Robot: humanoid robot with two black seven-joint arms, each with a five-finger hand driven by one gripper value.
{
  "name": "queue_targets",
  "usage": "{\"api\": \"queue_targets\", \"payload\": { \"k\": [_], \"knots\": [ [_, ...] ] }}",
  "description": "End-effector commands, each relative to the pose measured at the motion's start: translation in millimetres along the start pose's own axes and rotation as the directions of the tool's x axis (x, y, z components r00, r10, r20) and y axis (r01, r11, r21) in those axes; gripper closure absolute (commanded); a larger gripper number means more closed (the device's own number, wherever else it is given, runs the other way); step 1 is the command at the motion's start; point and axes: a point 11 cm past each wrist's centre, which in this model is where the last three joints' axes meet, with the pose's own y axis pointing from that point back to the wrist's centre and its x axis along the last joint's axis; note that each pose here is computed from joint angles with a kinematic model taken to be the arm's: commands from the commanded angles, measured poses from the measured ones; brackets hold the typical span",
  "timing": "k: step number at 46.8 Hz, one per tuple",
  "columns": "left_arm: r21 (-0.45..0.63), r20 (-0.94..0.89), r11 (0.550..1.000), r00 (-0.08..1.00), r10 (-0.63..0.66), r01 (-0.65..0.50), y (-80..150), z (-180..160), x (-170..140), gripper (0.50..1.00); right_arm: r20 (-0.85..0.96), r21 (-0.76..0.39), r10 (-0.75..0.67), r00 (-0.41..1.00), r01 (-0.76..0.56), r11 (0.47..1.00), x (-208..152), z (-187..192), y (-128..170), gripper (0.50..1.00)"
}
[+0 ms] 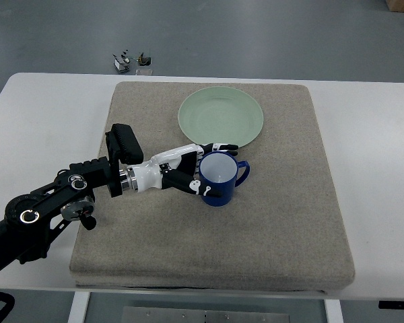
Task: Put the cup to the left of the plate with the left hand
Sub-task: 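Close the left hand fingers around the blue mug body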
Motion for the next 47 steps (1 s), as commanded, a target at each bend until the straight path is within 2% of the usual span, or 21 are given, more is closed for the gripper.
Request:
{"api": "queue_targets", "payload": {
  "k": [1,21,24,27,40,43,47],
  "knots": [
    [-0.001,0.005,1.000,1.000,0.002,-0.002,-0.4,1.2,0.7,0.501,0.000,0.000,0.001,1.000,-0.001,1.000,0.1,0.0,0.0,0.566],
    [0.013,0.030,0.999,0.999,0.029,-0.030,-1.4,0.5,3.8,0.531,0.000,0.000,-0.001,1.000,0.001,1.000,-0.1,0.0,0.0,0.566],
    [0.017,0.037,0.999,0.999,0.032,-0.033,-1.7,-0.2,4.0,0.602,0.000,0.002,0.001,1.000,-0.001,1.000,0.1,-0.9,0.0,0.566],
    [0.015,0.037,0.999,0.999,0.032,-0.033,-1.9,0.5,4.0,0.632,-0.001,0.000,0.001,1.000,-0.001,1.000,0.1,0.0,0.0,0.566],
    [0.012,0.034,1.000,0.999,0.028,-0.028,-4.6,0.5,1.6,0.647,0.000,0.000,-0.001,1.000,0.001,1.000,-0.1,0.0,0.0,0.566],
    [0.011,0.033,1.000,0.999,0.027,-0.027,-5.1,0.5,1.2,0.669,0.000,0.000,-0.001,1.000,0.001,1.000,-0.1,0.0,0.0,0.566],
    [0.011,0.033,1.000,0.999,0.027,-0.027,-5.1,0.5,1.2,0.673,0.000,0.000,-0.001,1.000,0.001,1.000,-0.1,0.0,0.0,0.566]
  ]
}}
